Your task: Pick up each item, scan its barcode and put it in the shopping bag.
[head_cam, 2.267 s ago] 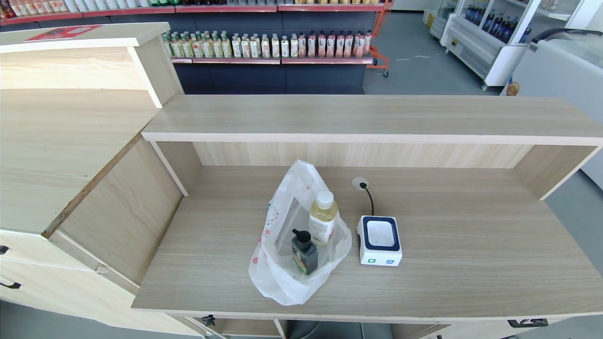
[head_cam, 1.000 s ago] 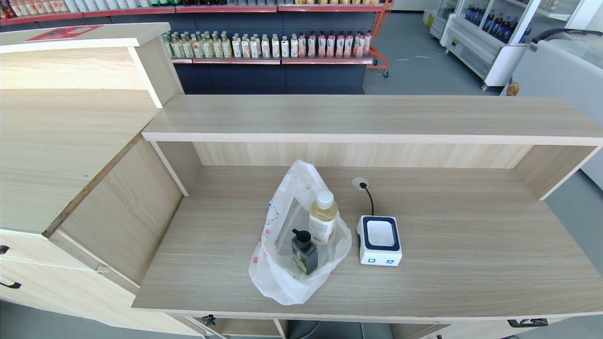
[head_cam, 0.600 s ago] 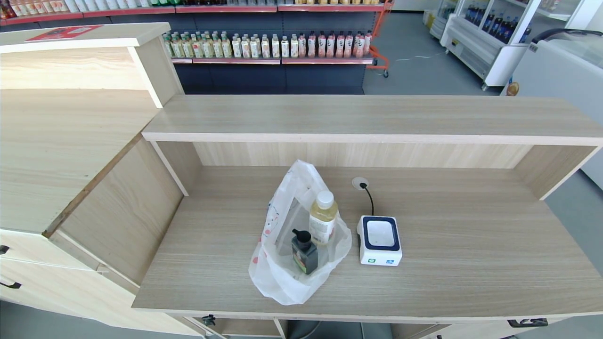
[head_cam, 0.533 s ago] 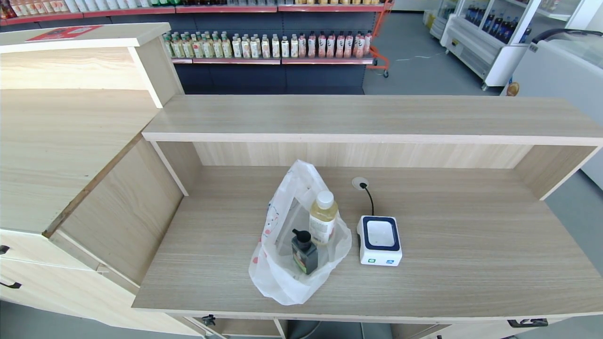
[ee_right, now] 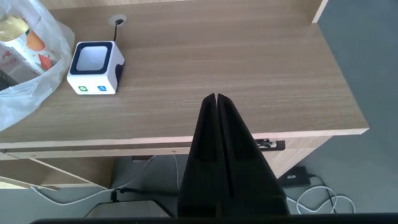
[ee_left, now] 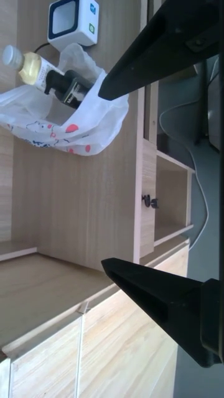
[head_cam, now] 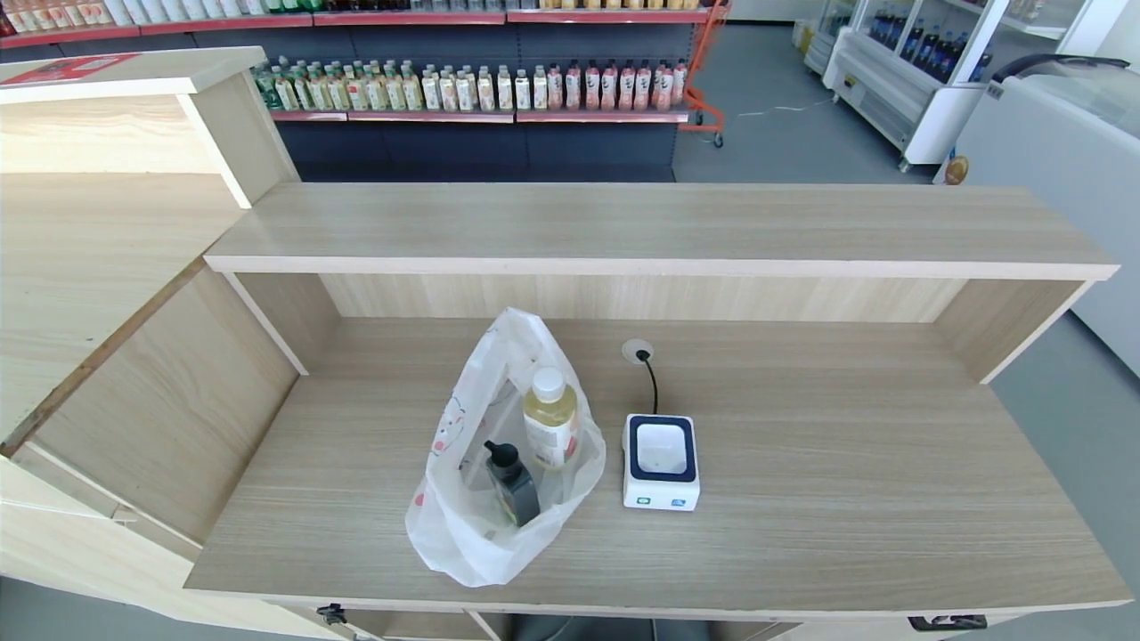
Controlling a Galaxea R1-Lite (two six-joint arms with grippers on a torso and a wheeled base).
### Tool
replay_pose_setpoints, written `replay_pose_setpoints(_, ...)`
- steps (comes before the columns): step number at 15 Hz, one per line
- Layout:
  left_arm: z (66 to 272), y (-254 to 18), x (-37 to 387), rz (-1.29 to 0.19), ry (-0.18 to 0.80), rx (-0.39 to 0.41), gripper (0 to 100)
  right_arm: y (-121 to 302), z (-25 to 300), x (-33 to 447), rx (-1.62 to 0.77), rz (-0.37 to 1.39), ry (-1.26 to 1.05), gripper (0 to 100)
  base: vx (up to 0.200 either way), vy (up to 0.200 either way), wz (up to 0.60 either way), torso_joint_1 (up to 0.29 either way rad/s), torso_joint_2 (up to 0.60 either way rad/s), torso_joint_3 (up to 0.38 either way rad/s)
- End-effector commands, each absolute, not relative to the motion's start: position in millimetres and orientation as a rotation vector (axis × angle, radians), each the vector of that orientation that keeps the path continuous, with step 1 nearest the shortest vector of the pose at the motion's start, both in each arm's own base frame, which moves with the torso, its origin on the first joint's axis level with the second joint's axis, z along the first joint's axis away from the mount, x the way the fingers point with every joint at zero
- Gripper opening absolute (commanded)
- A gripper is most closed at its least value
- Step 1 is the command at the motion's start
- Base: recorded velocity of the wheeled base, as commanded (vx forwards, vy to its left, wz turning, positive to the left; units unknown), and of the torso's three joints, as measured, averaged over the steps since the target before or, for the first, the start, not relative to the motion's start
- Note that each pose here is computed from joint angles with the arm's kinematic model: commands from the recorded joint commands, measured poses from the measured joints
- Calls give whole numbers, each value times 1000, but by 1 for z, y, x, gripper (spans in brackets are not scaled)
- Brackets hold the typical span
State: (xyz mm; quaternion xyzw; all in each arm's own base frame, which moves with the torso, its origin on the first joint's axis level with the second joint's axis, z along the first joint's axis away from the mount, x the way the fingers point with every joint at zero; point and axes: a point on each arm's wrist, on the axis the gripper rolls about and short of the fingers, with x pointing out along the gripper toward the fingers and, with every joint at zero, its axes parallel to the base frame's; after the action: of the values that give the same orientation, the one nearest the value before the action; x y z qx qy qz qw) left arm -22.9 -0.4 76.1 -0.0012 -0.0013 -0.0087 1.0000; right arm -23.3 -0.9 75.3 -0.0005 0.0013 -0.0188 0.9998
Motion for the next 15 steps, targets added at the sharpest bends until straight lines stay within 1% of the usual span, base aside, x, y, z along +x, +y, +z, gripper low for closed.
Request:
replay_pose_setpoints(1,76,0,-23,-18,-3,-3,100,-1,75,-23,-2,-37,6,0,0,0,0,0,0,0)
replay_pose_setpoints(6,76,0,-23,-18,-3,0,100,-1,75,-23,0,-37,6,0,0,0,0,0,0,0)
replay_pose_setpoints(10,76,0,-23,-18,-3,-2,100,-1,75,-23,1,-37,6,0,200,0,0,6,2,1)
replay_pose_setpoints(15,76,0,-23,-18,-3,-3,100,-1,75,-23,1,-37,6,0,0,0,0,0,0,0)
